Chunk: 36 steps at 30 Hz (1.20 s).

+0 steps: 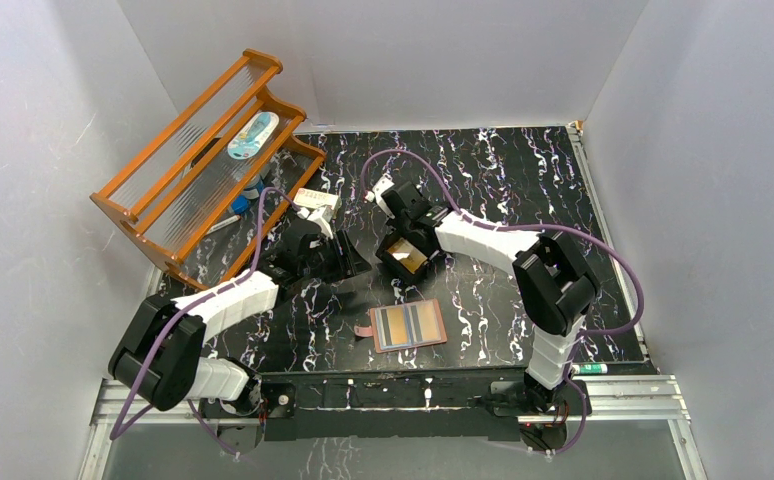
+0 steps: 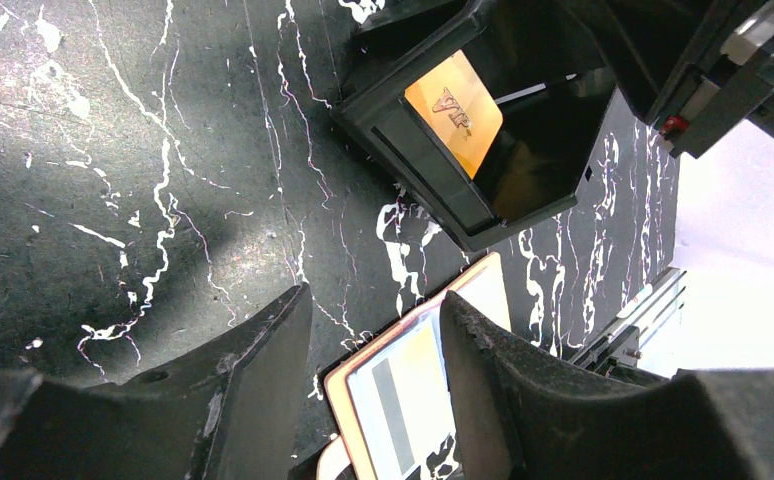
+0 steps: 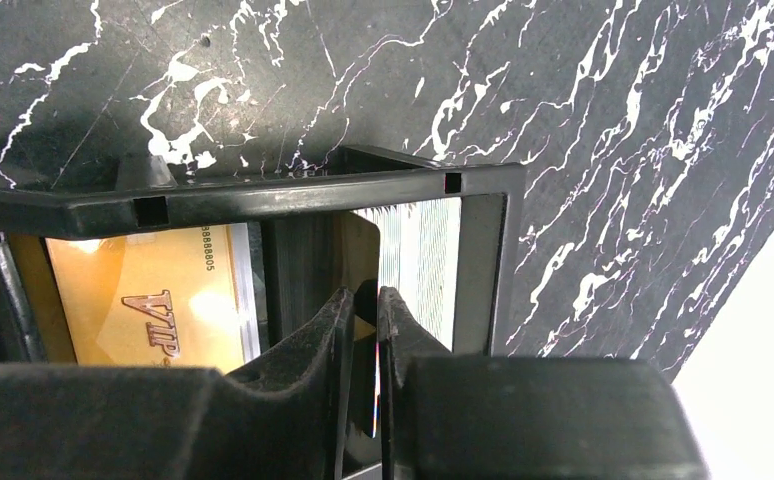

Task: Put the credit cards into the card holder
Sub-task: Pick up the credit card from the storage box.

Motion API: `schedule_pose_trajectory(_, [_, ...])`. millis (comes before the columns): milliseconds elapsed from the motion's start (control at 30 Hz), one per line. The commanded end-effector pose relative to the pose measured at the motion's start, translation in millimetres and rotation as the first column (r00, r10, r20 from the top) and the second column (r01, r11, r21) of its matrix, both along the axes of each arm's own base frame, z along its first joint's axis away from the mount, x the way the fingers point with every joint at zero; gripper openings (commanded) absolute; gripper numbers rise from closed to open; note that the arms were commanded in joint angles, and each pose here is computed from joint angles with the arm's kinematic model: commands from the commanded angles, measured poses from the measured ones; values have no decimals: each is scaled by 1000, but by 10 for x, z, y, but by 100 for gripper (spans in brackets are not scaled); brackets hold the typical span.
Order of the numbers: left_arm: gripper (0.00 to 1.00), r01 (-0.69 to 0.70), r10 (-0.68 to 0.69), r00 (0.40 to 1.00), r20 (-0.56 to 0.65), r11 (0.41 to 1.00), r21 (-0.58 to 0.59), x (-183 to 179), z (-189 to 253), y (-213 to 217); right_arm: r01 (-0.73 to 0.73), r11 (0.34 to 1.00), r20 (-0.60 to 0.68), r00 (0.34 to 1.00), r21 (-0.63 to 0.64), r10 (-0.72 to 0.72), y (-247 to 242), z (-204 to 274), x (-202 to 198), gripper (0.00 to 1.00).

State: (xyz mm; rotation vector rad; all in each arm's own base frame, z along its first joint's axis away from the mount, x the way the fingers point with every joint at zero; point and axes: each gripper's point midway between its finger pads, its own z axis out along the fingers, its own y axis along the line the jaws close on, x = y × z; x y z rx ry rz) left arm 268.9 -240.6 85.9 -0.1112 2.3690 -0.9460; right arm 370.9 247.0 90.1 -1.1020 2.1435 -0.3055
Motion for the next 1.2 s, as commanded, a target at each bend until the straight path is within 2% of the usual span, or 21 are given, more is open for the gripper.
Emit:
schedule_pose_trajectory(0, [49, 16, -16, 999, 36, 1000, -22, 50, 129, -47, 23, 999, 82, 996, 48, -27, 0, 349, 109, 18])
schedule_pose_trajectory(200, [49, 15, -14, 999, 34, 1000, -25, 43, 178, -48, -5, 993, 21, 1000, 117, 2, 108, 454, -4, 0])
schedule_pose_trajectory(300, [49, 16, -15, 1000, 23, 999, -40, 40, 269, -71, -6, 984, -18, 1000, 176, 9, 173, 562, -98, 0])
schedule_pose_trajectory(433, [50, 36, -34, 999, 34, 996, -77, 28, 512, -129, -6, 959, -4, 1000, 284, 8, 229, 868, -189, 0])
schedule_pose_trajectory(633, [51, 109, -86, 990, 113, 970, -216, -44, 1089, -275, 13, 860, -49, 999, 509, 13, 360, 1258, -484, 0])
schedule_pose_trajectory(700, [52, 148, -115, 984, 136, 953, -265, -113, 1248, -324, 11, 793, -75, 996, 609, 43, 443, 1372, -644, 0])
schedule_pose_trajectory(867, [53, 226, -163, 968, 191, 897, -381, -306, 1587, -381, 9, 551, -101, 985, 834, 138, 624, 1726, -1063, 0])
schedule_pose_trajectory(1067, [57, 266, -163, 952, 260, 861, -434, -500, 1801, -315, 37, 260, -92, 975, 965, 204, 650, 2113, -1429, 0])
schedule_pose_trajectory(1167, [58, 271, -159, 949, 273, 854, -444, -571, 1822, -276, 47, 162, -84, 968, 986, 235, 619, 2228, -1569, 0])
